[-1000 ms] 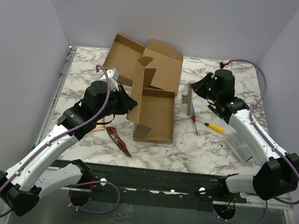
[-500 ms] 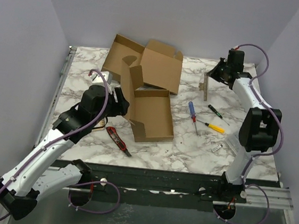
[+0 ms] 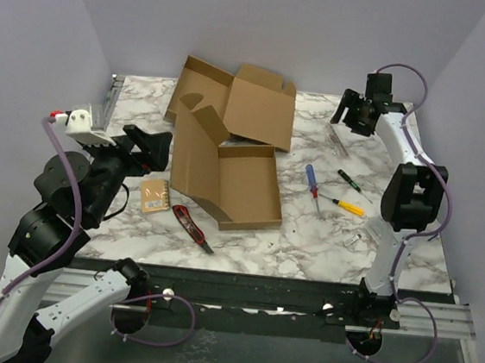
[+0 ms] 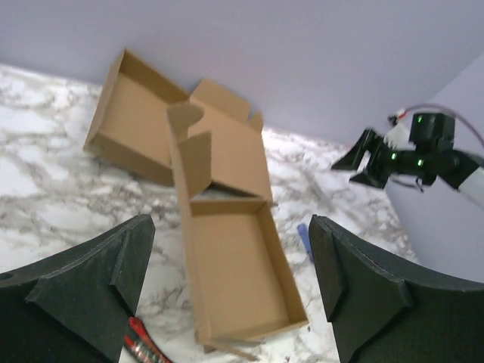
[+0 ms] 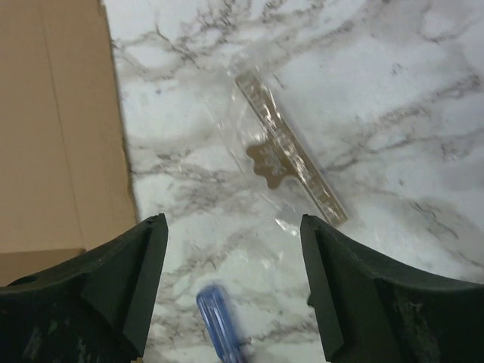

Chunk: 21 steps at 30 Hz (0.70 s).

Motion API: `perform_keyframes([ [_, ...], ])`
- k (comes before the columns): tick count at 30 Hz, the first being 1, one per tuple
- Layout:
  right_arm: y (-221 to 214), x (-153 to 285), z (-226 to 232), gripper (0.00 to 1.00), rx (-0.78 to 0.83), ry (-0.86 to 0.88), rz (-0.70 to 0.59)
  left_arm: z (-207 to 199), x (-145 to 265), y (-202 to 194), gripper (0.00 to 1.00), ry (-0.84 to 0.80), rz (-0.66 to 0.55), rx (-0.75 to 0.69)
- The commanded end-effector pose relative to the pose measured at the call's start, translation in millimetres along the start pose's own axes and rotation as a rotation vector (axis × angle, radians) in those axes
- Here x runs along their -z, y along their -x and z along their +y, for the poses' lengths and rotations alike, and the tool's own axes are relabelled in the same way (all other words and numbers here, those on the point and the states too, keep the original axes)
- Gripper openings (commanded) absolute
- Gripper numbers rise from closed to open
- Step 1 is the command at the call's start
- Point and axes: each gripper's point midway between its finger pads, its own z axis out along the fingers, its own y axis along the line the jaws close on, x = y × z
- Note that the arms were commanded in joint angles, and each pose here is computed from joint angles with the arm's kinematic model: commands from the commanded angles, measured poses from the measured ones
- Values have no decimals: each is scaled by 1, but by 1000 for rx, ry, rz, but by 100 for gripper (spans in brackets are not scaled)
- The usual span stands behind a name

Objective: Unpack the express box
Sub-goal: Reset both arms

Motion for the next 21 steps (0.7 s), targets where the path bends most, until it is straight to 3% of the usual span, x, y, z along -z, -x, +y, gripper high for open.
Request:
perform_keyframes([
  [1,8,70,-2,80,100,-73,-57,-13,5,40,90,-47,-118,-25],
  [4,3,124,16,84,153,-38,-123,-21,8,58,90,-79,-182,-21],
  [11,-17,264,53,99,186,232,-342,-40,11,87,91,-160,-286,-26],
  [21,-13,446,55,100,182,359,-768,-58,8,101,91,-229,-327,-13],
])
